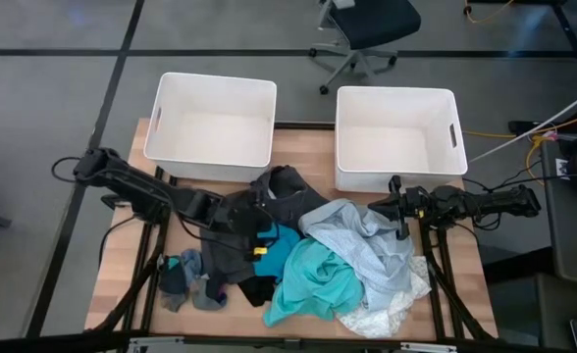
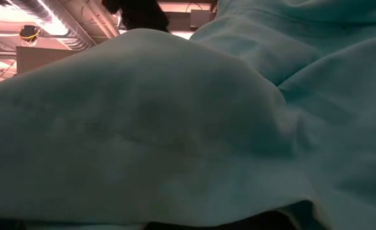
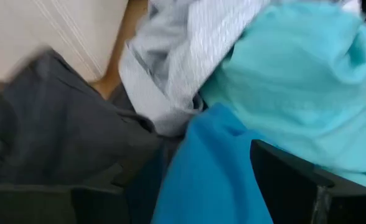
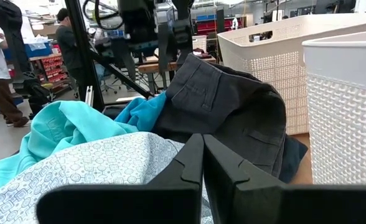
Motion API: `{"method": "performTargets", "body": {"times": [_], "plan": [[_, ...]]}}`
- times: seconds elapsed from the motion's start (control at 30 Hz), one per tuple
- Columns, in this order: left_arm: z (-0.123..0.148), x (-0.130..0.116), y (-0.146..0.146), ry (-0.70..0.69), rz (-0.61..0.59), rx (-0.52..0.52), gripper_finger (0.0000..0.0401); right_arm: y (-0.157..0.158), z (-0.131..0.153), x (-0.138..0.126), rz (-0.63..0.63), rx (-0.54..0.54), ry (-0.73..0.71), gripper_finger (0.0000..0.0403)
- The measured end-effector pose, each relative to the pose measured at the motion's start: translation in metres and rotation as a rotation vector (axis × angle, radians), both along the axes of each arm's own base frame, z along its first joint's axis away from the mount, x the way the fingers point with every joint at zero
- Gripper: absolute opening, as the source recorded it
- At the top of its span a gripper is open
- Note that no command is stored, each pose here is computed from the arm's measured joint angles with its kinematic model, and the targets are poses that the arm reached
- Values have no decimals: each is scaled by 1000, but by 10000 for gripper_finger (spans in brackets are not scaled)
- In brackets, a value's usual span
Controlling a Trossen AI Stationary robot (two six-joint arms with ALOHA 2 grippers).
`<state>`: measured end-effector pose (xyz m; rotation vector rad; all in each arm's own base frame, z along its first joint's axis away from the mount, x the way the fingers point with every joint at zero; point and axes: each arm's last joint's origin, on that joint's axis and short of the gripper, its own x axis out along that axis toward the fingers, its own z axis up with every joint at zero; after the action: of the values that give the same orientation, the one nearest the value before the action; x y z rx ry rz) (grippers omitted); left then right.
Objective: Sort clothes
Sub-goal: Put the blue shorts into the left white laundry bin
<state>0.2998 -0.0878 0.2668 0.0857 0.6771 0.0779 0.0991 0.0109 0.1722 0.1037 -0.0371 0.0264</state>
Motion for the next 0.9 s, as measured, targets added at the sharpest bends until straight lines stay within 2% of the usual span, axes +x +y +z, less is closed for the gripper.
{"method": "performTargets", "body": {"times": [0.27, 0.63, 0.73, 0.9], "plan": [[-32, 16, -9, 69, 32, -37, 226, 0, -1, 0, 0, -6, 7, 14], [-66, 28, -14, 156, 50, 17, 222, 0, -2, 0, -6, -40, 21, 14], [-67, 28, -14, 162, 53, 16, 195, 0, -2, 0, -10, -41, 21, 14], [-66, 27, -15, 168, 43, -39, 112, 0, -2, 0, -10, -41, 21, 14]]}}
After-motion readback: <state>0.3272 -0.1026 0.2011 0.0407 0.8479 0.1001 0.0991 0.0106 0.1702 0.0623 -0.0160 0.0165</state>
